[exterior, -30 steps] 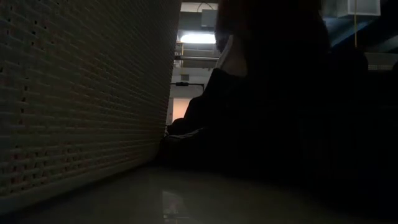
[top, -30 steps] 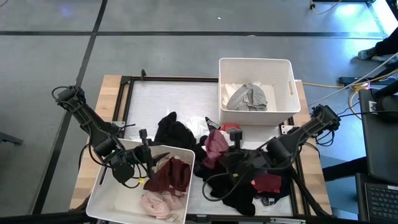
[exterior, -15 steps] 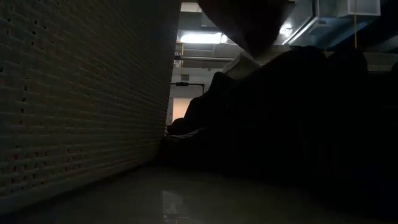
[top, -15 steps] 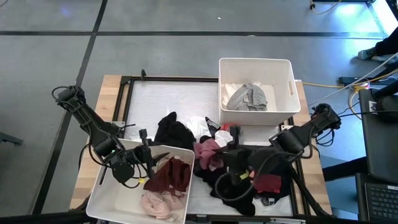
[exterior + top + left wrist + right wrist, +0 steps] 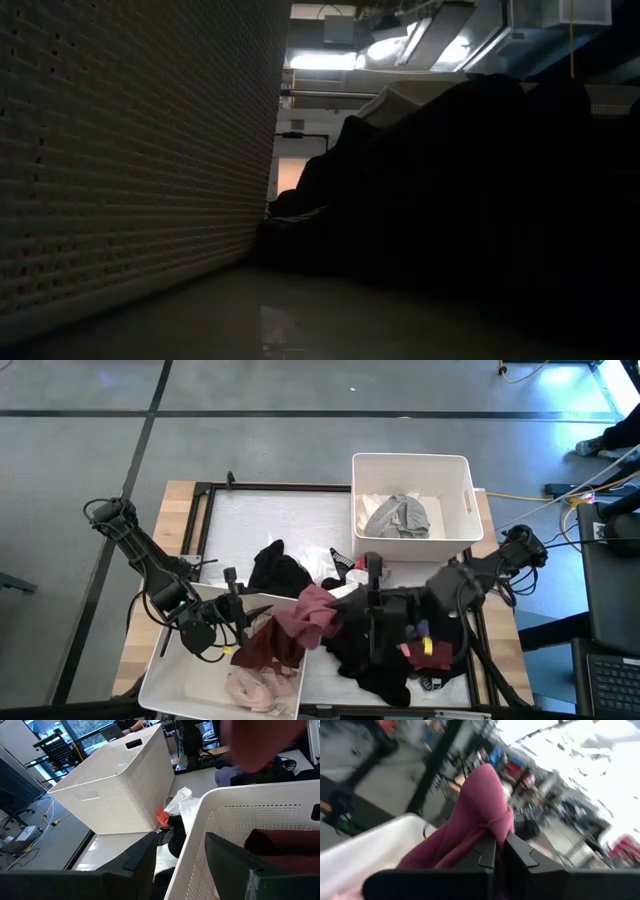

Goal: Sort clothes
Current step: Put the maroon boxer into the bottom white bin

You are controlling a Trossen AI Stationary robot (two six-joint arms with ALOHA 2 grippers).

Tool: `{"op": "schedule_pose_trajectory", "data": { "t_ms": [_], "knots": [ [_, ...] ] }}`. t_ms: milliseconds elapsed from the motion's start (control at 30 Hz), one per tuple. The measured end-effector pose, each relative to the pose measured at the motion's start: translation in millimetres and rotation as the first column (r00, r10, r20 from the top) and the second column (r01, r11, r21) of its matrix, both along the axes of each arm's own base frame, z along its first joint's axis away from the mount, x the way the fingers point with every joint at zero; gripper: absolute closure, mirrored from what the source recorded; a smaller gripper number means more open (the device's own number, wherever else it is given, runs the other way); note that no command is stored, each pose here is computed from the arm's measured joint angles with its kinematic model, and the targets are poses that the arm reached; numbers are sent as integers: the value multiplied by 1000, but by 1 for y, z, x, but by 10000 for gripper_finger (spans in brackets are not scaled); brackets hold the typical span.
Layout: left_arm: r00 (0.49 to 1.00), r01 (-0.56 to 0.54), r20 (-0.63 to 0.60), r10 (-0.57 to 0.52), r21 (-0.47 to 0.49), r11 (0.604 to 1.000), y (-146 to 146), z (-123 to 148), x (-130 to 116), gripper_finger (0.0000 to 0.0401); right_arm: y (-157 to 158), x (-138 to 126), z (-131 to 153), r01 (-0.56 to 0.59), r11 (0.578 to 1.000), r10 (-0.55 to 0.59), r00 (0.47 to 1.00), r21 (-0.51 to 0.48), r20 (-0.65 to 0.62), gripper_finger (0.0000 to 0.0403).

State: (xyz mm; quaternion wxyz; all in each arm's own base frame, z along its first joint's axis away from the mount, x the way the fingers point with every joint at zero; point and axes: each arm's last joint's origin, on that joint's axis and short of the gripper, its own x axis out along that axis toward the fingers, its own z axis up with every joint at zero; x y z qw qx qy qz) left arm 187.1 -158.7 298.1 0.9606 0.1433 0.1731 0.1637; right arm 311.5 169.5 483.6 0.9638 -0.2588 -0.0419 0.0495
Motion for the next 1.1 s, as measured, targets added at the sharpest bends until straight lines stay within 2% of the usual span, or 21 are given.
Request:
{"op": "schedule_pose_trajectory", "data": {
  "t_ms": [167,433,667,900,1000,1100],
  "knots": [
    [1000,0,-1,0,1,1000,0,0,0,245,-16,25,-7,-74,997,73,997,13,19,381],
    [1000,0,-1,0,2,1000,0,0,0,245,-19,69,-56,-89,992,103,980,85,-171,380],
    [1000,0,0,0,0,1000,0,0,0,245,-9,88,-101,-81,996,87,923,29,-375,379],
    [1000,1,2,-1,-1,1000,0,0,0,245,-4,102,-137,-26,993,83,850,116,-521,378],
    [1000,2,1,-2,1,1000,0,0,0,245,-1,107,-149,-18,994,76,833,111,-548,362],
    [1000,-6,11,6,8,1000,0,2,0,245,-1,107,-154,-15,995,69,814,98,-577,323]
  ]
}}
